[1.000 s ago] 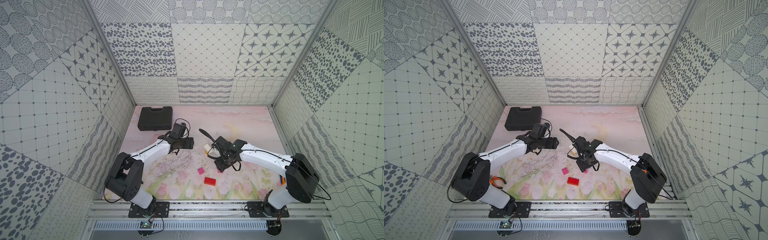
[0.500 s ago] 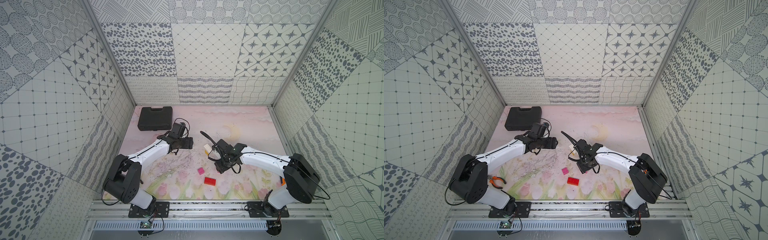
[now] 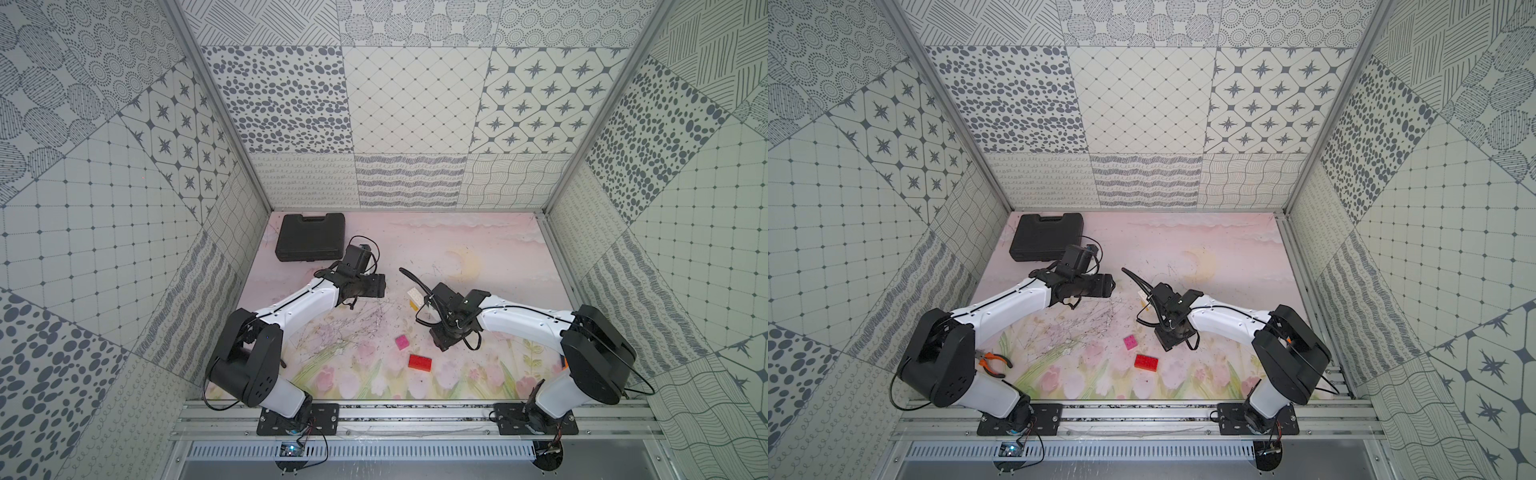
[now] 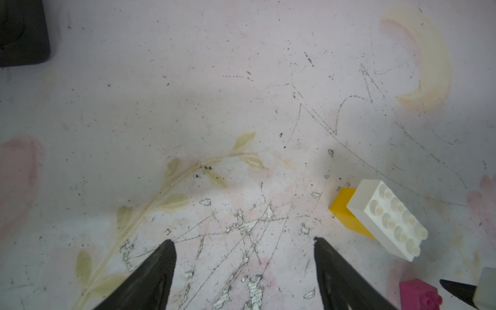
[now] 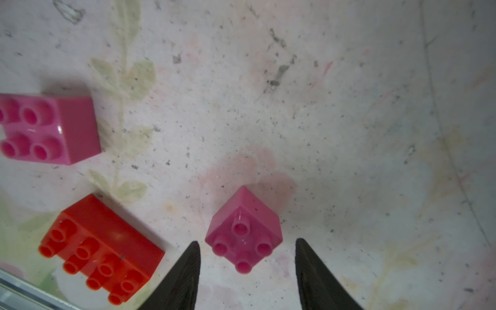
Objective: Assemble the letter f with lego
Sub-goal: Adjust the lego brick at the center of the board.
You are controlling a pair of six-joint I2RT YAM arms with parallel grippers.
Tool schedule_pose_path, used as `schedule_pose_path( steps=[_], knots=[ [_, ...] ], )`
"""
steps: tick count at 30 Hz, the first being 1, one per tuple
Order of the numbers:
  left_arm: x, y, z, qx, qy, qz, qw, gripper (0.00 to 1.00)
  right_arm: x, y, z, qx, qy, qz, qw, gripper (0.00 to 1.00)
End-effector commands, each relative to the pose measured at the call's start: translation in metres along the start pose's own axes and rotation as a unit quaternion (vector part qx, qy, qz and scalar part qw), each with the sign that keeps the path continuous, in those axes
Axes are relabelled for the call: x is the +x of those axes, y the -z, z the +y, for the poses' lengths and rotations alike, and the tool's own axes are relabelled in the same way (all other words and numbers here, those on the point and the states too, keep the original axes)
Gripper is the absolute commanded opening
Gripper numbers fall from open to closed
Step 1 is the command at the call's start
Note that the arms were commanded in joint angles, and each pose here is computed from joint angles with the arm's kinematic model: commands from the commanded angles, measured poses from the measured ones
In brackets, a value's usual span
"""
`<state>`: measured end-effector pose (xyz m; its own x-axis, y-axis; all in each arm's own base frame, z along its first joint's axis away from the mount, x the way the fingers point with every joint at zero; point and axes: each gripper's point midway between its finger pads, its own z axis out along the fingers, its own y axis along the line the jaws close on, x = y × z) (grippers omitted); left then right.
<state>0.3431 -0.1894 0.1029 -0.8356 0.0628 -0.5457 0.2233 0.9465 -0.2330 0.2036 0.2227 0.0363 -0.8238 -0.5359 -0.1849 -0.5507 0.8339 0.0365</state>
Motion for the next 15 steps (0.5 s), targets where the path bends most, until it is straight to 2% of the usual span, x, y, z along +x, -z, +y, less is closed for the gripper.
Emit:
schedule_pose_path(
  steps=[1, 5, 15],
  knots=[
    [0.0, 0.001, 0.0, -0.001, -0.004, 0.004, 1.0, 0.81, -0.002, -0.006, -0.001, 0.008, 0.001, -0.003, 1.0, 0.58],
    [0.001, 0.003, 0.001, -0.004, -0.004, 0.003, 1.0, 0.81, -0.006, -0.008, -0.003, 0.017, 0.0, -0.007, 1.0, 0.57],
    [0.003, 0.002, 0.002, -0.004, -0.003, 0.005, 1.0, 0.81, -0.02, -0.01, 0.0, 0.016, -0.01, -0.026, 0.999, 0.44]
  ],
)
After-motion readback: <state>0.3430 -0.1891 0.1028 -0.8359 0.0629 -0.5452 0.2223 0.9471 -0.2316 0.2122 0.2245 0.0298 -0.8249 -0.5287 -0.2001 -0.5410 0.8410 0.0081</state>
